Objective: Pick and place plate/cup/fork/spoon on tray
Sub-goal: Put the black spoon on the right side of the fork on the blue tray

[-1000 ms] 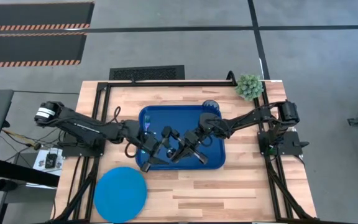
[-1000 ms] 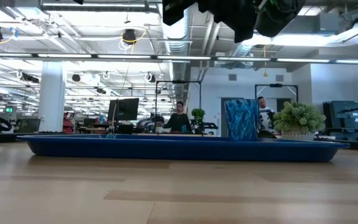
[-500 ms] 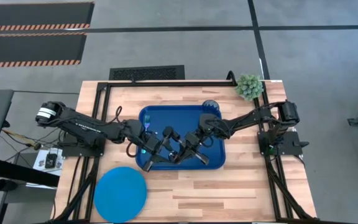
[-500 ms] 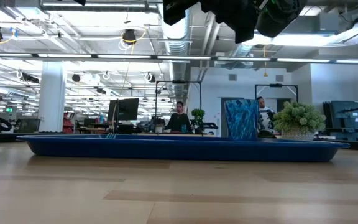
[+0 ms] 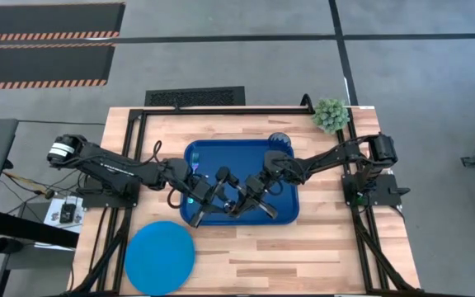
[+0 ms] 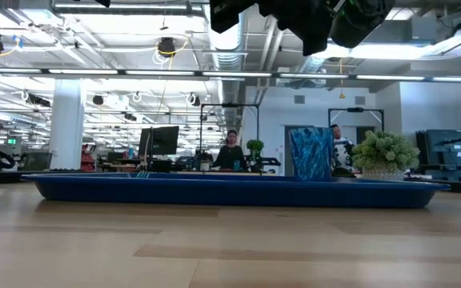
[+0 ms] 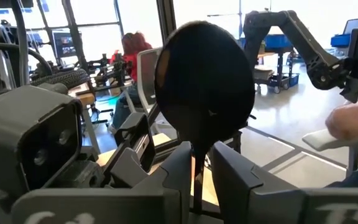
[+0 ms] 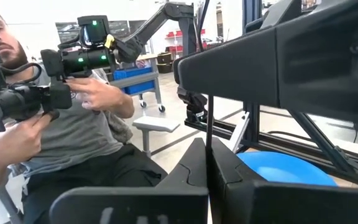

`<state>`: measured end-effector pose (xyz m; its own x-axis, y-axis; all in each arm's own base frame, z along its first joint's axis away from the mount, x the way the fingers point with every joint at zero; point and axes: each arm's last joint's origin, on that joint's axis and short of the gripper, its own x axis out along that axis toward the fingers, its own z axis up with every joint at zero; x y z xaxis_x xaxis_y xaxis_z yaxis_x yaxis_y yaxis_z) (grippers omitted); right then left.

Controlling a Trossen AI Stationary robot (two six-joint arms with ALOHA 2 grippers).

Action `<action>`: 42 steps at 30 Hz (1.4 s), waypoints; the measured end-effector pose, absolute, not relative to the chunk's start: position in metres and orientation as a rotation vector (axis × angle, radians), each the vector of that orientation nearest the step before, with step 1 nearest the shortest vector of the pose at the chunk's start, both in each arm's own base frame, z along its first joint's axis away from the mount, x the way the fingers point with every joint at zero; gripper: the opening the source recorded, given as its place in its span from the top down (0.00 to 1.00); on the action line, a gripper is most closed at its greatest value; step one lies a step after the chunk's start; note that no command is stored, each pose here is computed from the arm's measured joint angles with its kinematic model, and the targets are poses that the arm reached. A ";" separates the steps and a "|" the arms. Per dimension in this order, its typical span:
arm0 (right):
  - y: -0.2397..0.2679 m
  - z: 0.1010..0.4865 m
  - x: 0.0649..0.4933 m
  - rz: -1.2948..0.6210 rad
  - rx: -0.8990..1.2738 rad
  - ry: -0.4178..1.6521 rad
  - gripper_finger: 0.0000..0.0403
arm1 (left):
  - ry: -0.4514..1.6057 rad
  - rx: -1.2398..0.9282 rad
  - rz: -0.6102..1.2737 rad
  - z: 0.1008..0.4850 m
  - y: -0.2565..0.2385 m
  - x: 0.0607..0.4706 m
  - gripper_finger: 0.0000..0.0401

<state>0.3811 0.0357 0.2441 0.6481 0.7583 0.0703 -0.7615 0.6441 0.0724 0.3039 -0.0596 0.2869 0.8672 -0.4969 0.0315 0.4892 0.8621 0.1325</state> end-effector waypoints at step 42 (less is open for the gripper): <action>0.005 0.232 0.369 0.432 0.086 0.324 0.91 | 0.176 0.048 -0.107 0.322 -0.055 0.229 1.00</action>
<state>0.3692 0.0051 0.2324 0.8577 0.4247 -0.2897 -0.3976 0.9052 0.1500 0.2292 -0.0554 0.3221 0.9788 -0.1022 -0.1773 0.1107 0.9931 0.0387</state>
